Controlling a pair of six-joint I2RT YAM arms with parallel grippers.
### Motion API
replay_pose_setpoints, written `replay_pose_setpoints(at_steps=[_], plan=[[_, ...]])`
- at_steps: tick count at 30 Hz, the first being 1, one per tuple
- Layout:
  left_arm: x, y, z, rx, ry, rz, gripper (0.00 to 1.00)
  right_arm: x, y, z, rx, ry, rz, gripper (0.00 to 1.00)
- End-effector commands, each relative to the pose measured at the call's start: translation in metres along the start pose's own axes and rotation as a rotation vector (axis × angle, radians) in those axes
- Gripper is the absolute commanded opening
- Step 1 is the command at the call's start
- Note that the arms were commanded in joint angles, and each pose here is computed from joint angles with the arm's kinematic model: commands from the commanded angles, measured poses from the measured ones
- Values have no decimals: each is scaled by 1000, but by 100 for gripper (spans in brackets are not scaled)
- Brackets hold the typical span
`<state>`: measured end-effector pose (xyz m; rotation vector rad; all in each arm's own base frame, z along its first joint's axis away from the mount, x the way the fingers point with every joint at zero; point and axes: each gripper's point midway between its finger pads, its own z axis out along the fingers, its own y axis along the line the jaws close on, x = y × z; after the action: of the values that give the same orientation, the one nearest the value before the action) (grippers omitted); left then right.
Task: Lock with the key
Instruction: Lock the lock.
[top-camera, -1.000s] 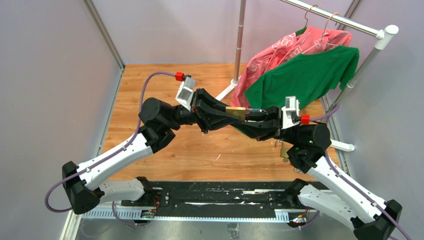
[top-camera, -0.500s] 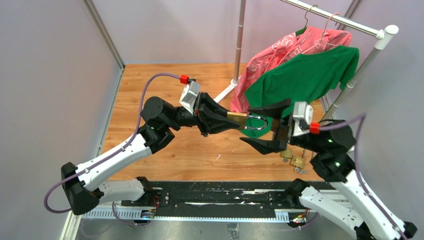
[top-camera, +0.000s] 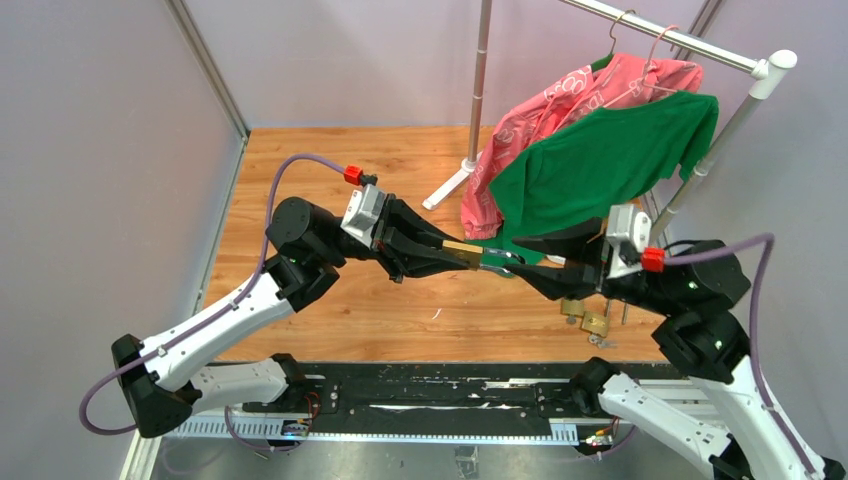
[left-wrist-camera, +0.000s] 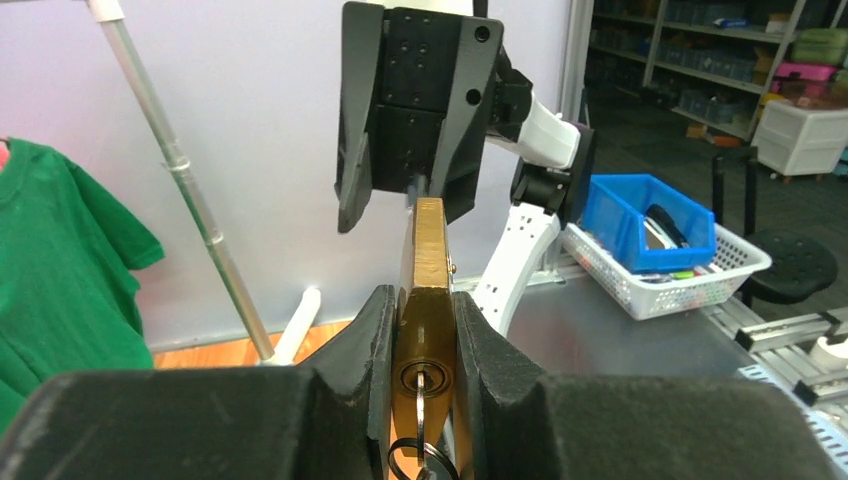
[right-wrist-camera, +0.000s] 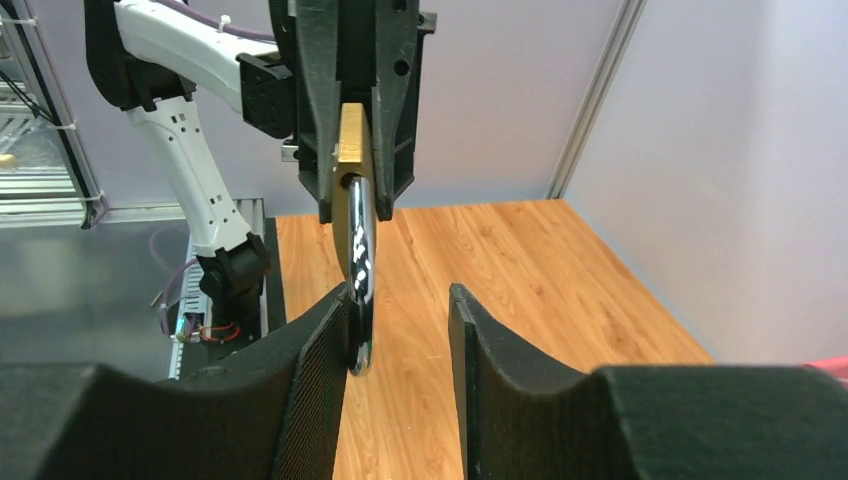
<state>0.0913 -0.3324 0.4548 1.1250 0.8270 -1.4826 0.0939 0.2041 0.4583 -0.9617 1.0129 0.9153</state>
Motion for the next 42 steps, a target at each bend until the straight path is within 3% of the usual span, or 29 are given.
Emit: replay_pose_setpoints(at_steps=[1,3,5,6,9,14,18,22,29,36,42], plan=[[-23,-6,0,21,-63,120,0,-7,2,5,-26,3,33,42],[-22,-5,1,21,-61,109,0,-12,4,5,-40,-16,20,40],[-21,-4,1,13,-57,88,0,-14,6,3,-45,-24,15,23],[-19,-1,1,-2,-50,71,0,-14,6,3,-43,-24,15,9],[-12,7,2,-39,-30,25,0,-6,3,5,-34,-14,22,0],[-5,17,4,-80,0,-24,0,7,4,13,-68,23,48,0],[-1,6,3,-9,23,28,0,10,-7,10,3,39,42,0],[8,17,3,-47,46,60,0,12,-4,13,-25,48,48,0],[31,29,1,-85,149,24,0,46,-9,26,-36,126,102,0],[51,50,-4,-180,268,-5,0,67,-1,39,-139,186,118,0],[50,47,0,-159,264,-59,0,71,12,36,-227,191,85,0]])
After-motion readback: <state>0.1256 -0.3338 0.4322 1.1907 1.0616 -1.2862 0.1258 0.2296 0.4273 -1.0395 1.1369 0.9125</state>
